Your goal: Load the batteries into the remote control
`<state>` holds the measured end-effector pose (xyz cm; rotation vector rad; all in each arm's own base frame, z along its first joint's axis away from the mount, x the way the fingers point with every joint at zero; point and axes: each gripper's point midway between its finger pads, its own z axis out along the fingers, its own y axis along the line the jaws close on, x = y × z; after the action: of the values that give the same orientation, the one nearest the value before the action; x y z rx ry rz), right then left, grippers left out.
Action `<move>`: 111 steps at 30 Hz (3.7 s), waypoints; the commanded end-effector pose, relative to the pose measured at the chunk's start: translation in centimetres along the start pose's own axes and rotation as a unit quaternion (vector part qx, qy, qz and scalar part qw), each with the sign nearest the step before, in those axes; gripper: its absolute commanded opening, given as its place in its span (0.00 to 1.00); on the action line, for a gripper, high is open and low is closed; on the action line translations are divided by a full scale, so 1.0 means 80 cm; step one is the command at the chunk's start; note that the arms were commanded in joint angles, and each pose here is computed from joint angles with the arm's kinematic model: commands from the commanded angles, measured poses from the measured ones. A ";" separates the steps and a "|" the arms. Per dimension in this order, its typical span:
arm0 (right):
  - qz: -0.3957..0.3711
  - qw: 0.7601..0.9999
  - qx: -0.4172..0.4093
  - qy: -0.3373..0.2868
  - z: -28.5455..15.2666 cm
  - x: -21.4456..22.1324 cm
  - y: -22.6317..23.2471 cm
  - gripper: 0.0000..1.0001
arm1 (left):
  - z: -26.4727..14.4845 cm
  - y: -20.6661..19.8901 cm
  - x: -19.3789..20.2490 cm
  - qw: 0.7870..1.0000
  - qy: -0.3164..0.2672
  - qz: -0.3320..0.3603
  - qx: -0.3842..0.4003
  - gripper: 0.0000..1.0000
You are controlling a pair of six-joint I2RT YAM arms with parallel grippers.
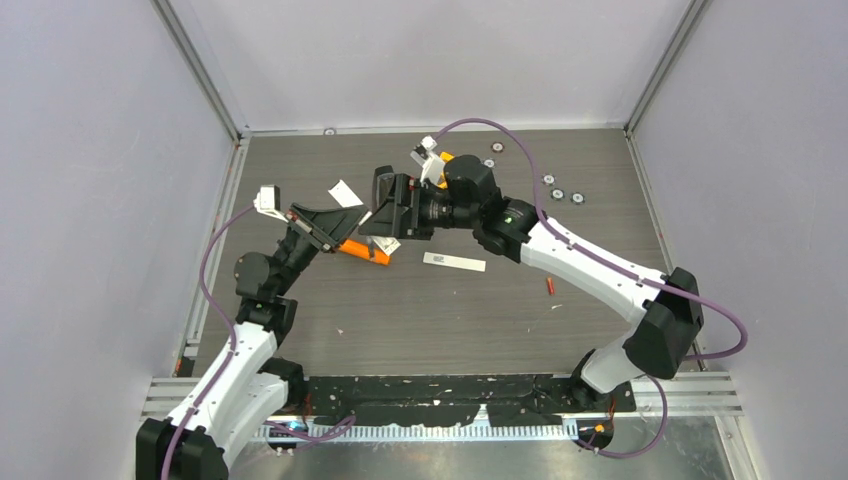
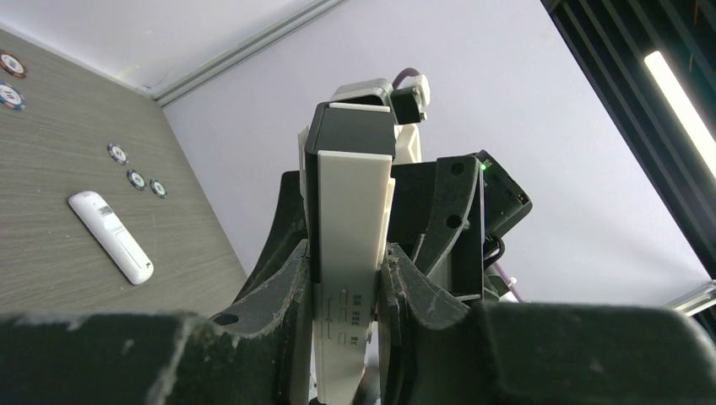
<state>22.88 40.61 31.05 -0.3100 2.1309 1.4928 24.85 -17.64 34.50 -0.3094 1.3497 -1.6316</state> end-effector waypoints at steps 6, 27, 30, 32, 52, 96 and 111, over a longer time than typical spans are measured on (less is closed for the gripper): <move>0.013 0.998 -0.057 -0.016 0.000 -0.026 0.045 0.87 | 0.000 -0.026 -0.007 0.999 -0.011 0.031 0.039 0.00; -0.165 0.975 0.144 -0.038 -0.047 -0.012 -0.079 0.84 | -0.035 0.102 -0.057 0.940 -0.028 0.229 -0.252 0.00; -0.190 0.965 0.183 -0.006 -0.011 0.016 -0.103 0.78 | -0.059 0.110 -0.089 0.900 -0.057 0.279 -0.329 0.00; -0.213 0.952 0.220 0.018 0.012 0.032 -0.121 0.74 | -0.079 0.110 -0.113 0.870 -0.089 0.306 -0.377 0.00; -0.263 0.891 0.337 0.152 0.162 0.121 -0.245 0.51 | -0.117 0.087 -0.147 0.819 -0.139 0.349 -0.432 0.00; -0.302 0.925 0.132 -0.187 -0.078 -0.081 0.028 0.14 | 0.013 0.015 -0.010 0.998 0.028 0.045 -0.034 0.00; -0.349 0.920 0.116 -0.138 -0.027 -0.069 0.057 0.15 | 0.025 -0.006 -0.015 0.999 0.012 -0.038 0.021 0.00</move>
<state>24.83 39.28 34.82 -0.6295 1.7690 0.7936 27.69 -17.97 33.81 -0.3805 1.4232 -1.6684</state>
